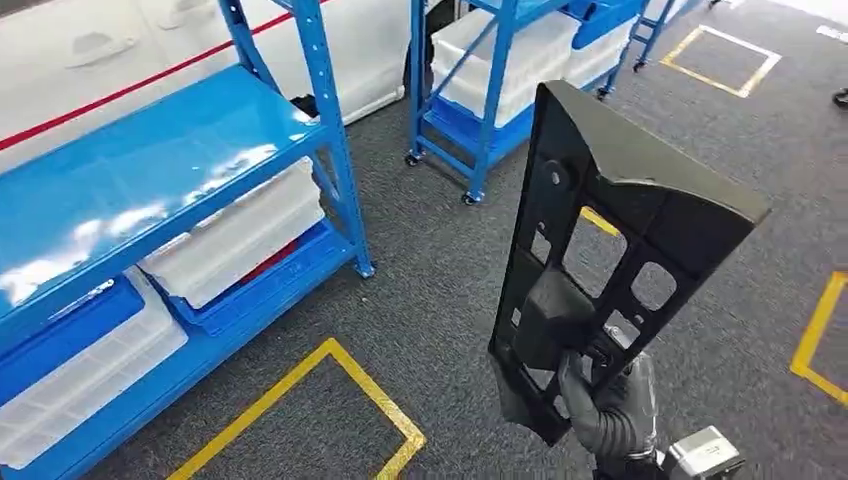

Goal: Take the parts from the cabinet and place them on the table.

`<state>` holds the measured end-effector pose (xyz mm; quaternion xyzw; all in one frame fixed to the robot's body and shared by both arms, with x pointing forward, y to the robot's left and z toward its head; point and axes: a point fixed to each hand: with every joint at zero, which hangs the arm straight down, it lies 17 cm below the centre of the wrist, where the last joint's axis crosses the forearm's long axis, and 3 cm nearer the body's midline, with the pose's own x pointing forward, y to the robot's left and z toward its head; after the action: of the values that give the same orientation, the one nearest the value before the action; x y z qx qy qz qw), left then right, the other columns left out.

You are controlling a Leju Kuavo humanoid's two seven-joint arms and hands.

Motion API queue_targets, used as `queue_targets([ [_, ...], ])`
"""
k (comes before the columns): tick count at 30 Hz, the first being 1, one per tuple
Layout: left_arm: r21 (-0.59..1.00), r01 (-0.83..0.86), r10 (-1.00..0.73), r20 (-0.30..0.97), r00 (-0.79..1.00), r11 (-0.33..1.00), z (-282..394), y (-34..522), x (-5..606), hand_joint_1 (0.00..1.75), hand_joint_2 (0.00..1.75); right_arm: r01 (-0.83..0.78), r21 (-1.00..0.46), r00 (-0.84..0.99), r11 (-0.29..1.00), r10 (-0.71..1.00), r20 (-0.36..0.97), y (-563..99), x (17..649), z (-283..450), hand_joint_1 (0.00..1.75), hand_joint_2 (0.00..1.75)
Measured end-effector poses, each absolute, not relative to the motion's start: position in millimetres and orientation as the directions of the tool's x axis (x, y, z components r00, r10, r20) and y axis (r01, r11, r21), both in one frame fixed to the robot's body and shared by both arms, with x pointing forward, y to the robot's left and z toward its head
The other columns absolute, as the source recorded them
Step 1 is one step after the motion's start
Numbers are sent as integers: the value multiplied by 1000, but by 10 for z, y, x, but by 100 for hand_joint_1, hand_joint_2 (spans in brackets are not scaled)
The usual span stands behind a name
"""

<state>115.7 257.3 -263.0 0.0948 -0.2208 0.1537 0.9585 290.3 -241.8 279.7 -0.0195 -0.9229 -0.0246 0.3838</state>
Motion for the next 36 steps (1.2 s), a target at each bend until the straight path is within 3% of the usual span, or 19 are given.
queue_targets([
  [36, 80, -356, 278, 477, 834, 931, -2597, 2558, 1286, 0, 0, 84, 59, -703, 995, 17, 711, -2510, 3046, 2827, 175, 175],
])
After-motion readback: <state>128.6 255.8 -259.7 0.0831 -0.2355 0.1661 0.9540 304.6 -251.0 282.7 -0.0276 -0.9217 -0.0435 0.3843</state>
